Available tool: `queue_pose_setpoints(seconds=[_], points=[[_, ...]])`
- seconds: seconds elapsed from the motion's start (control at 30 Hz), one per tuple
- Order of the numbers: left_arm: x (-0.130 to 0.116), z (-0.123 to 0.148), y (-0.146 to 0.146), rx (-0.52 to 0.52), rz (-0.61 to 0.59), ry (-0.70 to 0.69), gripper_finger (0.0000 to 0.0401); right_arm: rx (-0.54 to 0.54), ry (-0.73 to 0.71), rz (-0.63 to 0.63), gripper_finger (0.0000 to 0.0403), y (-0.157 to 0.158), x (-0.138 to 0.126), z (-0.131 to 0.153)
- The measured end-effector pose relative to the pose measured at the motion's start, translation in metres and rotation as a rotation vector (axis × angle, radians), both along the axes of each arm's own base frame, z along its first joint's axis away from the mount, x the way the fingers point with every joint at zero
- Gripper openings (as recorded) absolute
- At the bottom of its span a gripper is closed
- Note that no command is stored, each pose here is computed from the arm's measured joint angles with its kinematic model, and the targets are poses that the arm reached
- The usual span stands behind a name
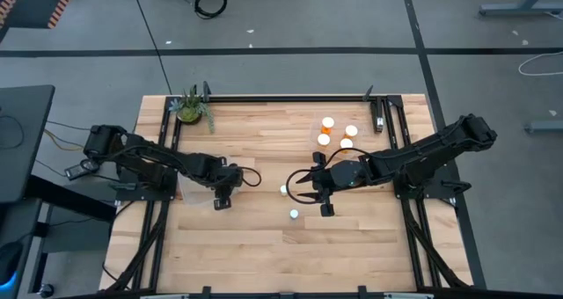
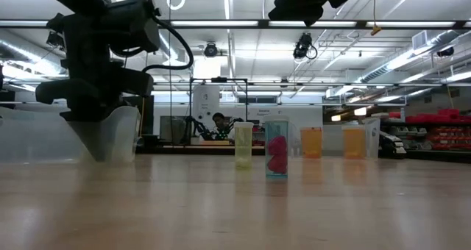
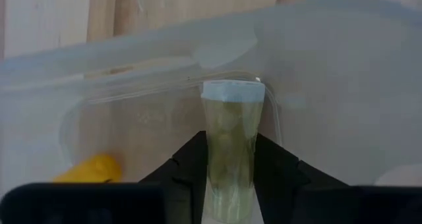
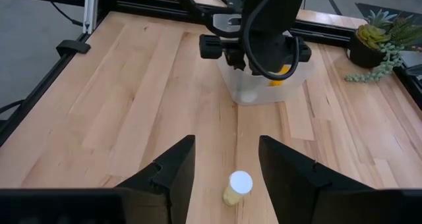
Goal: Pick and place medicine bottles into bin by pill shape (circle, oval)
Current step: Adjust the small orange pill bottle in the left transparent bin
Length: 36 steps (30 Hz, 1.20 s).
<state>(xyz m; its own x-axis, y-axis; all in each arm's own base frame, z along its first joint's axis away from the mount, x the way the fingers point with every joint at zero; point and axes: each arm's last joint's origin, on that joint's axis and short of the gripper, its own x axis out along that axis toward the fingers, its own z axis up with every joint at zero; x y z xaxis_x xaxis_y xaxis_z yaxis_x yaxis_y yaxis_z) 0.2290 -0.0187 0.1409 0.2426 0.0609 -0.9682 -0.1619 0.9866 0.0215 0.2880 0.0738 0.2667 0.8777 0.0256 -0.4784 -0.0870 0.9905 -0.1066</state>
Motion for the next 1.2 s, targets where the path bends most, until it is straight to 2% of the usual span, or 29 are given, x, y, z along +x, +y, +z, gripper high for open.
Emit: queue_pose_setpoints(seconds=[0.17, 0.8, 1.2], points=[[-0.001, 0.0, 0.0, -0.001, 0.001, 0.003, 0.0114, 0.0, 0.0, 0.0, 0.0174, 0.0, 0.0, 0.0], [-0.004, 0.002, 0.0, -0.002, 0.008, 0.024, 0.0102, 0.0, 0.0, 0.0, 0.0174, 0.0, 0.0, 0.0], [-0.016, 0.021, 0.001, -0.021, 0.06, -0.018, 0.0104, 0.0, 0.001, 0.0, 0.0174, 0.0, 0.0, 0.0]])
